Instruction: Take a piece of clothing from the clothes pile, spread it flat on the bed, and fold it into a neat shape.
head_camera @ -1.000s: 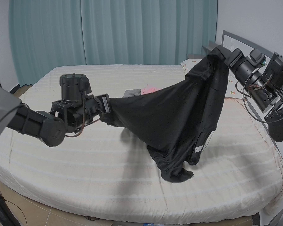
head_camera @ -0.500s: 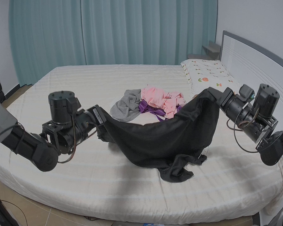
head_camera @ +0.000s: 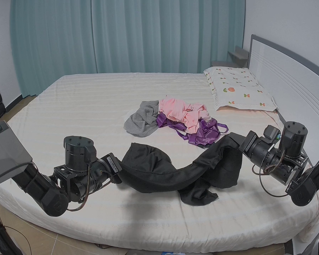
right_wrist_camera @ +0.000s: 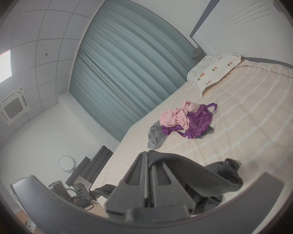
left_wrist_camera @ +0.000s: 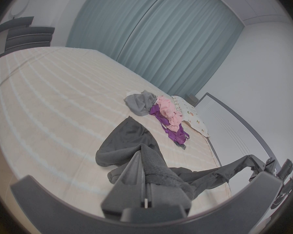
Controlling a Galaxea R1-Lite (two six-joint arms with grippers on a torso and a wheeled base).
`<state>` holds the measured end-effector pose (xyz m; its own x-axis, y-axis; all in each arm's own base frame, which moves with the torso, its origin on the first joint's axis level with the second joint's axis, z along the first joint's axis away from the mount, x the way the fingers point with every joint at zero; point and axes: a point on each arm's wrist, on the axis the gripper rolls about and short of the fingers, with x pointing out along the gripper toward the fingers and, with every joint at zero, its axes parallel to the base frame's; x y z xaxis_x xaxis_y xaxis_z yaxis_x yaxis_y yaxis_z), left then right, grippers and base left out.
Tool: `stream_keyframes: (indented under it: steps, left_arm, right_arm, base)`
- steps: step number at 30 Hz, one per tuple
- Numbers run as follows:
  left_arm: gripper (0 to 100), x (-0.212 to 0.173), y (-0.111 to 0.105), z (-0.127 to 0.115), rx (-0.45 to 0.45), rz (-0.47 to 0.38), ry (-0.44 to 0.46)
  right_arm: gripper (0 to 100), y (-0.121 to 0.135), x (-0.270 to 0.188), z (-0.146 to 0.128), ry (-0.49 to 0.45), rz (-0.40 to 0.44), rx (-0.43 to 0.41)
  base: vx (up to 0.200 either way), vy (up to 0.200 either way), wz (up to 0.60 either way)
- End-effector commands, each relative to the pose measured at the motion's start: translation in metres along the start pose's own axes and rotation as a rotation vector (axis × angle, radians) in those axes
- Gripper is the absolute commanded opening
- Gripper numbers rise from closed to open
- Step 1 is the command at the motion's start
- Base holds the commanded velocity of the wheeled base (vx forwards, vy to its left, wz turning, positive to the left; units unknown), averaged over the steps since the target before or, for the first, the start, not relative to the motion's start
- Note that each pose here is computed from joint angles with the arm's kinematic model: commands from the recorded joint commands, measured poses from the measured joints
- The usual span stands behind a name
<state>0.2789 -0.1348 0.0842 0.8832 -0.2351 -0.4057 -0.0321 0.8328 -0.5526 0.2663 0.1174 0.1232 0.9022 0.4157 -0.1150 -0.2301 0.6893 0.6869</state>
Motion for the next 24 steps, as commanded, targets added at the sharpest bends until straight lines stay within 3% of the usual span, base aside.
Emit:
stream_keyframes:
  steps: [1, 24]
  left_arm:
    - [0, -0.007, 0.0044, -0.0056, -0.012, 0.012, 0.023]
    - [0, -0.0123, 0.0059, -0.0055, -0.022, -0.016, -0.016]
  right_arm:
    - [0, 0.0014, -0.0065, -0.0077, 0.029, -0.001, -0.003]
    - [0, 0.0025, -0.006, -0.0107, 0.008, -0.028, -0.005]
  base:
    - [-0.2, 0.0, 0.0]
    - [-0.009, 0.009, 0.0]
